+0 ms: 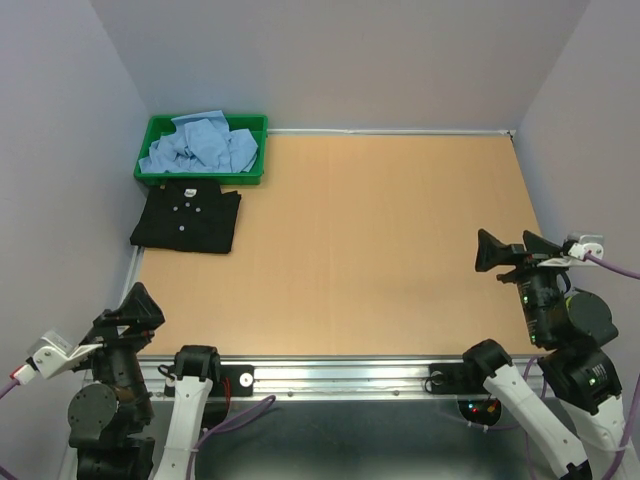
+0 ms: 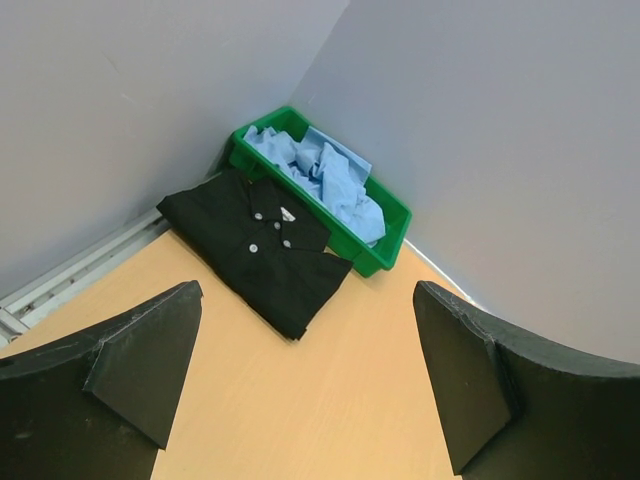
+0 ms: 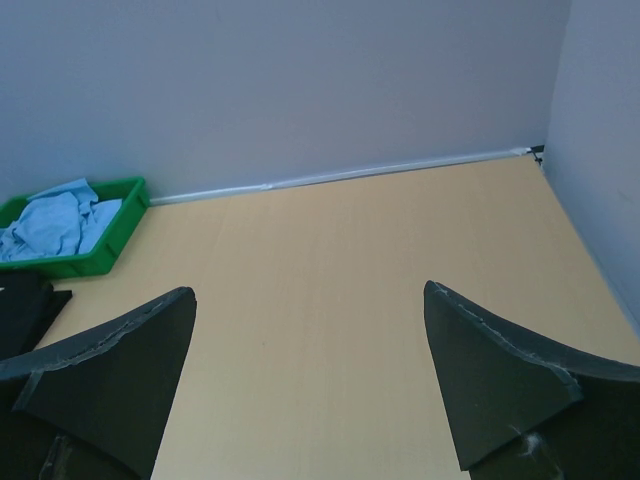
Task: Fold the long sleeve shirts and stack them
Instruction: Neatly place the folded shirt to the corner
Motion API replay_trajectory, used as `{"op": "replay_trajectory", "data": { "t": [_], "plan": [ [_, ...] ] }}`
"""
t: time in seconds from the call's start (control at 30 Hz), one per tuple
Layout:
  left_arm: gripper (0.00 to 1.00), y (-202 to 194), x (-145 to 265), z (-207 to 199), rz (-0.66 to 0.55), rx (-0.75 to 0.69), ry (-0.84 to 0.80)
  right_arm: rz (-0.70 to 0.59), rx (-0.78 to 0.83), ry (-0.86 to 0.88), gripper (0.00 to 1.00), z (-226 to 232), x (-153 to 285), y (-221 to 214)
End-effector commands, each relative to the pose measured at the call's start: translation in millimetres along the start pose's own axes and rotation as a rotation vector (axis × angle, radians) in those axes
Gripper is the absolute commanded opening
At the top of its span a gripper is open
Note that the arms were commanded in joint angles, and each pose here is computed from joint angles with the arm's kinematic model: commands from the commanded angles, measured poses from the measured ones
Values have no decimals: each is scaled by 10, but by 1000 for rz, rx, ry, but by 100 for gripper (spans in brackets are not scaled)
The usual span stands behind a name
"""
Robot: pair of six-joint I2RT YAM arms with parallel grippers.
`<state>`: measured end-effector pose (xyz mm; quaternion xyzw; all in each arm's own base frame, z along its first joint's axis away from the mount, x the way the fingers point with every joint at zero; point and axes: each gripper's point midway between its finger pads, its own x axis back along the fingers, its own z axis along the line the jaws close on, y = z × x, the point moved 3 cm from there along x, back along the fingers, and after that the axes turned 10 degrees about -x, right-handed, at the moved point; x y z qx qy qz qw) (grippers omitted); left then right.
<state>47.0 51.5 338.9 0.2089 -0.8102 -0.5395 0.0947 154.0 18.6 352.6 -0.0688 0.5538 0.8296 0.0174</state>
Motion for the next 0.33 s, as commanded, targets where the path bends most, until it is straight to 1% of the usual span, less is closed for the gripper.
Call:
{"op": "replay_trajectory", "data": {
  "t": [0.0, 0.27, 0.3],
  "plan": [
    [98, 144, 50, -43, -66, 31, -43, -40, -28, 34, 100, 73, -57, 38],
    [98, 130, 36, -57, -57, 6, -51, -26, -17, 85, 100, 183, -96, 68],
    [98, 107, -19, -87, -33, -8, -45, -28, -17, 81, 100, 175, -96, 67]
  ]
}}
